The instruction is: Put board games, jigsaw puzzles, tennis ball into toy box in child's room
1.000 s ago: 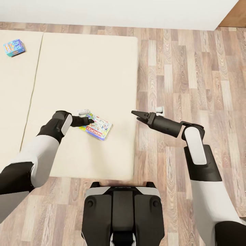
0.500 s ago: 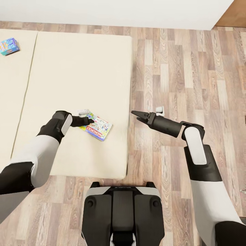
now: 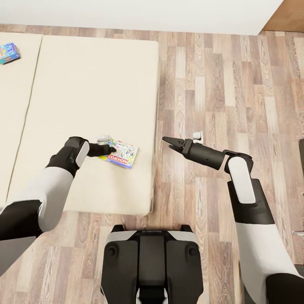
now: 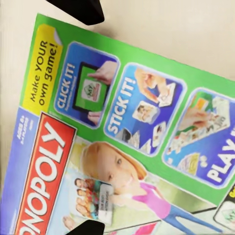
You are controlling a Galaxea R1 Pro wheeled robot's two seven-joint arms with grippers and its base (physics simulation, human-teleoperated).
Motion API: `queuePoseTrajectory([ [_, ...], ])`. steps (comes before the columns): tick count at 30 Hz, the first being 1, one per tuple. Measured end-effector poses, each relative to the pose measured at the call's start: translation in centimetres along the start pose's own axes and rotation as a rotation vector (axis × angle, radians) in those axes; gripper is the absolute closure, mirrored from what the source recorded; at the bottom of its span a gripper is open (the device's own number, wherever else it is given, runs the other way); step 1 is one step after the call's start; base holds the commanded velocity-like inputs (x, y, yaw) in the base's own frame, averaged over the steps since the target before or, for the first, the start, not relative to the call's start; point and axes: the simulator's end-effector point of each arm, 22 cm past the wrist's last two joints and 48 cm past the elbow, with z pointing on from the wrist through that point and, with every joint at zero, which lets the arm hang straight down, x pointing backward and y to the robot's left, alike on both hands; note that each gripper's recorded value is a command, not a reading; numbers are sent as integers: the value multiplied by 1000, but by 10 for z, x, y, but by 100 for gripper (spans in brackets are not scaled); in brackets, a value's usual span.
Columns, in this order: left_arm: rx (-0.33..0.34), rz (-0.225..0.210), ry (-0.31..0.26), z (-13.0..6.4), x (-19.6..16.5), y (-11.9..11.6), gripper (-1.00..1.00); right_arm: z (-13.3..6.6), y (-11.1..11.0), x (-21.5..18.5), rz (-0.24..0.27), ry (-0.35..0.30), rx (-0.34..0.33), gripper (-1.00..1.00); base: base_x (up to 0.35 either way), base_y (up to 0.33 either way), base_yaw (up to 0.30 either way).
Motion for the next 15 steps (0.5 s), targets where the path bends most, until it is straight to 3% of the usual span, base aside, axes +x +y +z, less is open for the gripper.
queuePoseTrajectory([
  [15, 0, 0, 0, 0, 0, 0, -100, 1, 1, 1, 1, 1, -3, -100, -62, -112, 0],
])
